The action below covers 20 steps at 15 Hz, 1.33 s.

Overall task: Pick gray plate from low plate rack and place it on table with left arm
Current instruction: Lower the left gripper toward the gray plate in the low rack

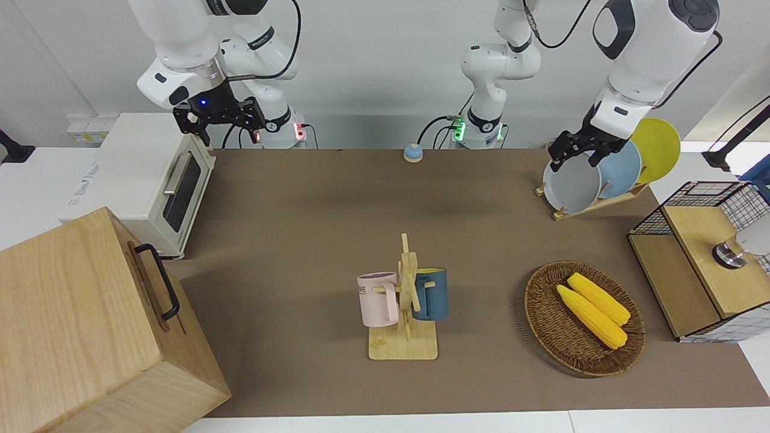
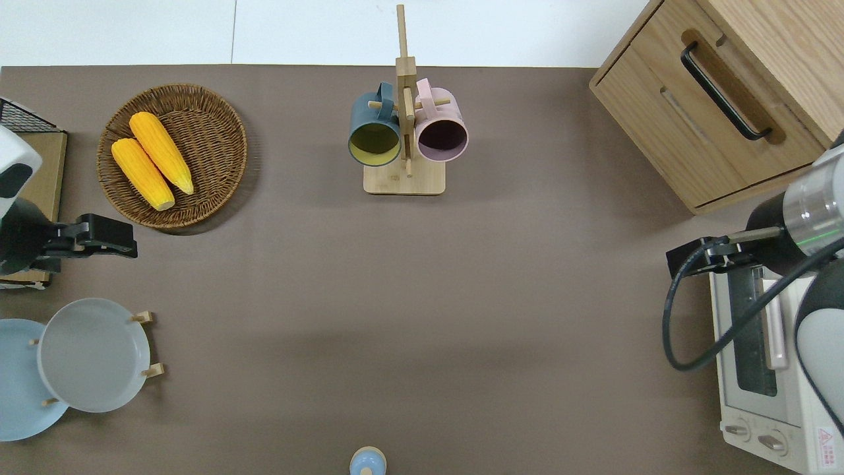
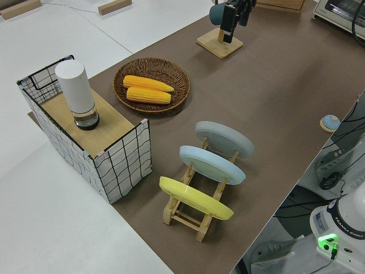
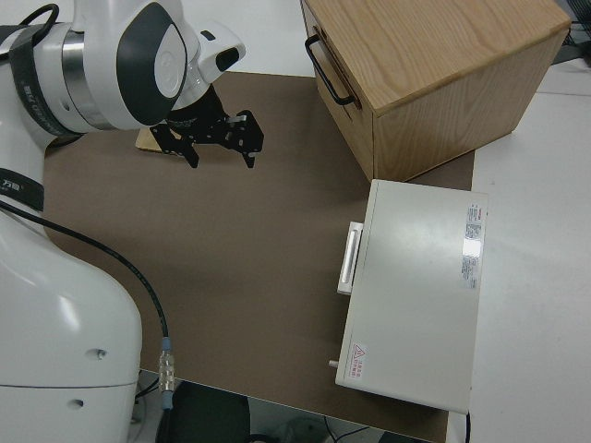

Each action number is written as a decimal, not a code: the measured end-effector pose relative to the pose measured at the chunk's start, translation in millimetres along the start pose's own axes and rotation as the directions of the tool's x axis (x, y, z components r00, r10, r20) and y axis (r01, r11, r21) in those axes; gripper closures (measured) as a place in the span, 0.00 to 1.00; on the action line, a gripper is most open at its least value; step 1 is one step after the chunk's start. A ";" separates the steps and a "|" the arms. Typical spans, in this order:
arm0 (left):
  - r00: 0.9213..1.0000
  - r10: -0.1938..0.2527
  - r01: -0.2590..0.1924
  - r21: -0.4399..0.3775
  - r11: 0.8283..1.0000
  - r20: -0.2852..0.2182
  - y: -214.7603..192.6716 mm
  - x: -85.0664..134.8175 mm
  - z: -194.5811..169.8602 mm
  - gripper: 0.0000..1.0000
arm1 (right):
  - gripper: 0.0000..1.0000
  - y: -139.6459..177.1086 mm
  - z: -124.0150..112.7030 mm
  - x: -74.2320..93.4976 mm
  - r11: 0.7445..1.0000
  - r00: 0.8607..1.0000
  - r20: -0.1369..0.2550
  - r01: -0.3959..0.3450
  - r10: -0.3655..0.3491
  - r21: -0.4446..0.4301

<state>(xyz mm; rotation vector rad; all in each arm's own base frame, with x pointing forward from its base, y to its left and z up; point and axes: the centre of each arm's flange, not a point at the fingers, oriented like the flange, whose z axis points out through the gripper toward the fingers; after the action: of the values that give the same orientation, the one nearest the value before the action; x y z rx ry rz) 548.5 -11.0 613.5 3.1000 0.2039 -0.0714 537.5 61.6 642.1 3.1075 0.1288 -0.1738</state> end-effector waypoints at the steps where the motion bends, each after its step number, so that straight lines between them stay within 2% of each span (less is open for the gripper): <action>1: 1.000 0.002 -0.002 0.000 1.000 0.001 0.8 -5.8 -4.8 0.00 | 0.01 0.0 0.0 0.0 1.000 1.000 0.000 0.000 0.000 0.000; 5: 0.999 0.001 -0.001 0.005 1.000 0.037 1.4 -7.4 10.2 0.00 | 0.01 0.0 0.0 0.0 1.000 1.000 0.000 0.000 0.000 0.000; 10: 0.999 0.000 -0.001 0.018 1.000 0.041 -0.4 -8.7 12.6 0.00 | 0.01 0.0 0.0 0.0 1.000 1.000 0.000 0.000 0.000 0.000; 16: 0.997 -0.019 0.004 0.202 0.979 0.074 -31.1 -25.1 34.5 0.00 | 0.01 0.0 0.0 0.0 1.000 1.000 0.000 0.000 0.000 0.000; 20: 0.993 -0.066 0.033 0.292 0.956 0.102 -70.3 -36.3 53.2 0.00 | 0.01 0.0 0.0 0.0 1.000 1.000 0.000 0.000 0.000 0.000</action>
<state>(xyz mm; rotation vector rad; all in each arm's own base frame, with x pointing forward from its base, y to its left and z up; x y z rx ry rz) 501.0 52.0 560.0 3.3686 0.2925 -0.3013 537.5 61.6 642.1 3.1075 0.1288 -0.1738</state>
